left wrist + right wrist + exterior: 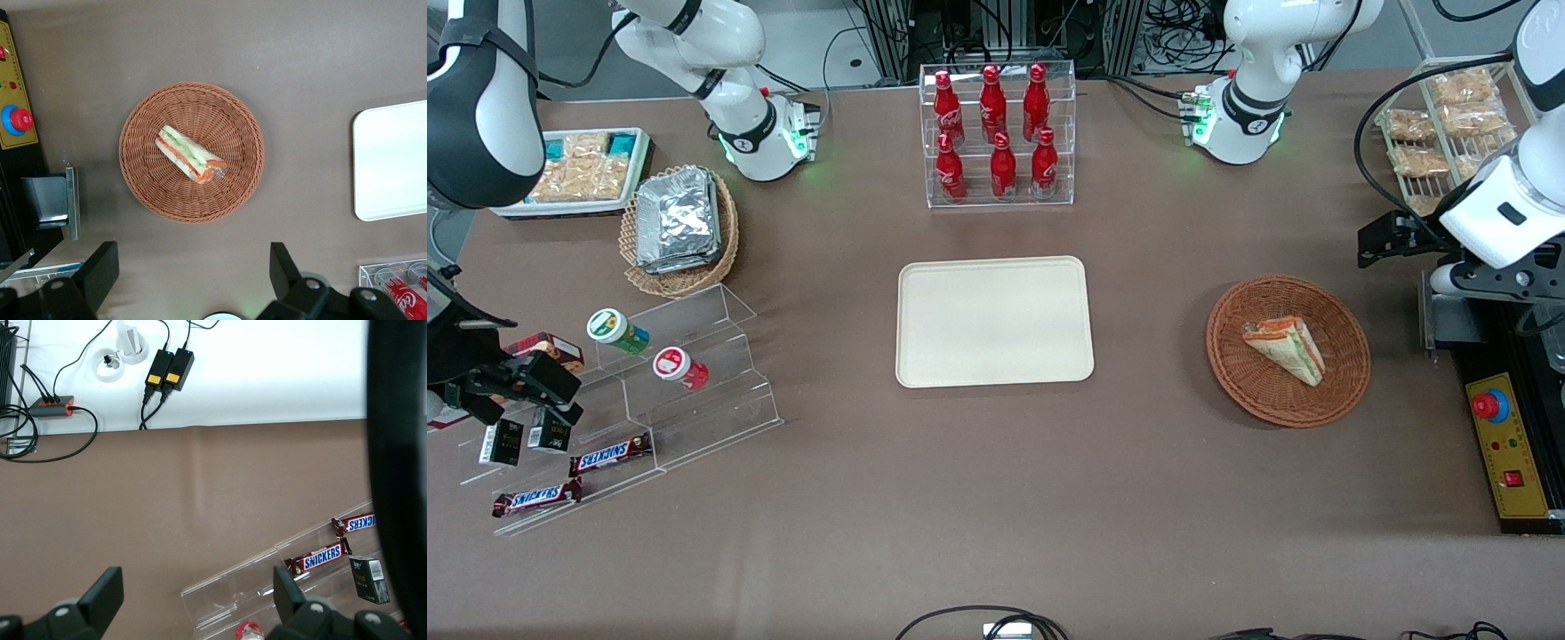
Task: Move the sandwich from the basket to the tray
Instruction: 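Move the left gripper over the sandwich in the wicker basket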
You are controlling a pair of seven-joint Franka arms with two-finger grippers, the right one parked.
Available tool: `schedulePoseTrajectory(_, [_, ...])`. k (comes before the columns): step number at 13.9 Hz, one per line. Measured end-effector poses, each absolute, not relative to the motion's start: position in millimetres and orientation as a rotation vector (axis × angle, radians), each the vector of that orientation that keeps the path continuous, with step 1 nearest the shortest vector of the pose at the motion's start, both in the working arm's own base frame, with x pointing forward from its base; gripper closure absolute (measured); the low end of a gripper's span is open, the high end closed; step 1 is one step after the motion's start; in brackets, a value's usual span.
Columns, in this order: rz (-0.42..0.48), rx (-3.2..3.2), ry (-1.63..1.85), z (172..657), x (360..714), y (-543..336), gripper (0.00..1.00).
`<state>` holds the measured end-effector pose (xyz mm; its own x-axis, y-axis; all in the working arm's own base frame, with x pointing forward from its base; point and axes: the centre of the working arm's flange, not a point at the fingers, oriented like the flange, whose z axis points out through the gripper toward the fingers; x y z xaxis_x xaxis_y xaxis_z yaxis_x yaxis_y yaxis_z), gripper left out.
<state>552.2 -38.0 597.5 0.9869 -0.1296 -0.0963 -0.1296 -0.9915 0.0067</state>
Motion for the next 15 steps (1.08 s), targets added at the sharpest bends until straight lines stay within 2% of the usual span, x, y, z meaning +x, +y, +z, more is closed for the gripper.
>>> schedulePoseTrajectory(5, [-0.155,3.142,-0.188,596.6,552.9,-31.0,0.00])
schedulePoseTrajectory(7, [-0.182,3.161,-0.169,588.1,554.1,-23.6,0.00])
schedulePoseTrajectory(9, [-0.214,3.171,-0.111,564.5,556.3,-20.9,0.00])
schedulePoseTrajectory(15, [-0.217,3.182,0.230,462.2,554.3,-21.8,0.00])
